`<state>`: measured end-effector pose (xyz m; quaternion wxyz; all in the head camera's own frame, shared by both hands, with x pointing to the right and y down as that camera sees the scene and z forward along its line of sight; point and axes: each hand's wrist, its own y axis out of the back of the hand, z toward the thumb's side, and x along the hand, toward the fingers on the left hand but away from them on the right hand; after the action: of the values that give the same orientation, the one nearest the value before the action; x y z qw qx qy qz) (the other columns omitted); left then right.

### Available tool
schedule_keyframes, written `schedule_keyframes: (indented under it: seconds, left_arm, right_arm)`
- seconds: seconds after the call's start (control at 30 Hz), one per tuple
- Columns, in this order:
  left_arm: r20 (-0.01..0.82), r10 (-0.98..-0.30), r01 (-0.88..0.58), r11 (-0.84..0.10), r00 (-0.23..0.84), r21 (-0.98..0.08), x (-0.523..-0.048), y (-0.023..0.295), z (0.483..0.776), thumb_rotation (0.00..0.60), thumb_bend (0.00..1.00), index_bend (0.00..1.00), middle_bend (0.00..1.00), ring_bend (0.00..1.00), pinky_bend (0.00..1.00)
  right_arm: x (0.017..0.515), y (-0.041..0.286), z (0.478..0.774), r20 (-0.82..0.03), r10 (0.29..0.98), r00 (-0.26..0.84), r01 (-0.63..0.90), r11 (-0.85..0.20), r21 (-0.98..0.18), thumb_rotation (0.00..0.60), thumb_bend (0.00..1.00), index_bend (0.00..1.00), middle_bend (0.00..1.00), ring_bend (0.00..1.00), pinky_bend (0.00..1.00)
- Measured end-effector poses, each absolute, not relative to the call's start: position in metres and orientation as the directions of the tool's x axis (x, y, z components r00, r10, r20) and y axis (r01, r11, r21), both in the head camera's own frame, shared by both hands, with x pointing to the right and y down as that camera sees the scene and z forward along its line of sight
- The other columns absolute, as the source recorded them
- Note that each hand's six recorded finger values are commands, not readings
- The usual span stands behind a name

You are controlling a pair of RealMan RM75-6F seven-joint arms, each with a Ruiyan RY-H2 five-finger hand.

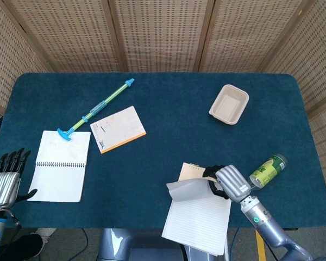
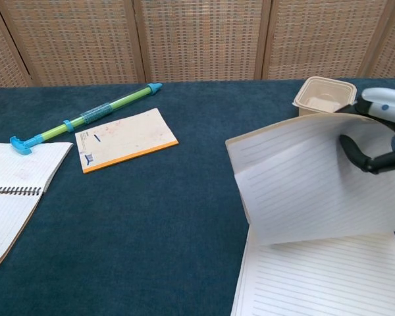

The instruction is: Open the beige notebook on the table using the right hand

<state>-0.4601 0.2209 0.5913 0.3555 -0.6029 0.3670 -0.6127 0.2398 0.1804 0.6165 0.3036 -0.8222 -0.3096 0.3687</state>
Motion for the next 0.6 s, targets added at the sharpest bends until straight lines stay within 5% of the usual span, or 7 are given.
schedule_keyframes:
  seconds: [0.6]
  left_arm:
    - [0.512, -0.857, -0.017, -0.512, -0.057, -0.859, -0.472, 0.216, 0.606, 0.6, 0.0, 0.0, 0.0, 0.0, 0.0]
  right_arm:
    - [0.171, 0.08, 0.641, -0.445, 0.761, 0.471, 0.243, -0.597, -0.765, 0.6, 0.86, 0.68, 0.58, 0.54, 0.66]
